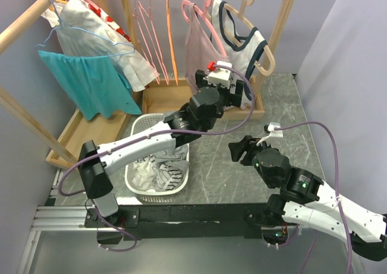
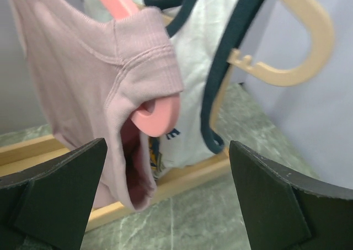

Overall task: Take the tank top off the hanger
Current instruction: Pick up the hanger from the clothesline.

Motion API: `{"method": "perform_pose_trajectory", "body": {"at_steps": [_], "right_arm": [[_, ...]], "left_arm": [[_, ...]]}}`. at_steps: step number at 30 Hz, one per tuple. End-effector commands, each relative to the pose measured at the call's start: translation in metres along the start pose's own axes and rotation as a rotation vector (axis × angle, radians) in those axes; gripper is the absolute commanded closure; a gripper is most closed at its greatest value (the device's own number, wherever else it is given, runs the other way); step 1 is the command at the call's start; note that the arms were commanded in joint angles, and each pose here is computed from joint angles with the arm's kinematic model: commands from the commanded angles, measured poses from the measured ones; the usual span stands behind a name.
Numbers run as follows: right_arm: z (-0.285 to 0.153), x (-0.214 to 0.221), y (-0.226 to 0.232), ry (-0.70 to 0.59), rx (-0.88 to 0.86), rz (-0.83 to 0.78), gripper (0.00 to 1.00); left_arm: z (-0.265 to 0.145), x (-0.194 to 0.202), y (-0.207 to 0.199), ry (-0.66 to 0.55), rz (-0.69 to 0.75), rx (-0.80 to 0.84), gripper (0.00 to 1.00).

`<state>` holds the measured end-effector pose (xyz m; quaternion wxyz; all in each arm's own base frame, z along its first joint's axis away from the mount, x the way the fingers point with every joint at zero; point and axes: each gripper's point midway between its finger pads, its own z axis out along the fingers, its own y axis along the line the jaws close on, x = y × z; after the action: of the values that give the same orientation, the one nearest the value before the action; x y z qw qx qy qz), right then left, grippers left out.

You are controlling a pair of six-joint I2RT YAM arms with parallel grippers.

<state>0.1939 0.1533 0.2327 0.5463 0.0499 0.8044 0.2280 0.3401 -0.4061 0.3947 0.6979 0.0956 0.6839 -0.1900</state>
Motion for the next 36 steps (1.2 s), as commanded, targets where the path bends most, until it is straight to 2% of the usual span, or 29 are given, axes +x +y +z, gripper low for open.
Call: {"method": "perform_pose_trajectory", "body": {"at_steps": [1,10,14,16,19,20,22,23,31,34,36], "right_arm": [[-0.001,-0.004,-0.007,-0.025,0.029,0.015,0.32],[-0.002,-0.001,-0.011,-0.021,0.033,0.013,0.31],[-0.002,0.004,-0.012,-0.012,0.031,0.017,0.31],[-0.001,0.006,-0.011,-0.003,0.028,0.013,0.30],[0.000,0.008,-0.010,0.006,0.030,0.009,0.30],[0.001,0.008,-0.010,0.008,0.030,0.008,0.30],[0.001,0.008,-0.009,0.011,0.028,0.003,0.30],[0.001,0.007,-0.008,0.009,0.027,0.005,0.30],[0.003,0.007,-0.007,0.010,0.029,0.002,0.30],[0.004,0.008,-0.004,0.014,0.025,-0.004,0.30],[0.005,0.007,-0.003,0.016,0.023,-0.005,0.30]], "left_arm": [[0.010,-0.023,0.015,-0.107,-0.027,-0.129,0.00],[0.020,-0.033,0.027,-0.159,-0.058,-0.187,0.00],[0.020,-0.043,0.028,-0.188,-0.073,-0.184,0.08],[0.023,-0.047,0.026,-0.197,-0.082,-0.173,0.09],[0.026,-0.051,0.026,-0.193,-0.086,-0.175,0.20],[0.027,-0.050,0.025,-0.191,-0.095,-0.171,0.30],[0.029,-0.049,0.028,-0.181,-0.102,-0.173,0.34],[0.030,-0.048,0.029,-0.176,-0.114,-0.170,0.42],[0.035,-0.039,0.047,-0.129,-0.116,-0.196,0.69],[0.031,-0.041,0.054,-0.126,-0.120,-0.199,0.87],[0.027,-0.047,0.056,-0.134,-0.129,-0.193,0.90]]}}
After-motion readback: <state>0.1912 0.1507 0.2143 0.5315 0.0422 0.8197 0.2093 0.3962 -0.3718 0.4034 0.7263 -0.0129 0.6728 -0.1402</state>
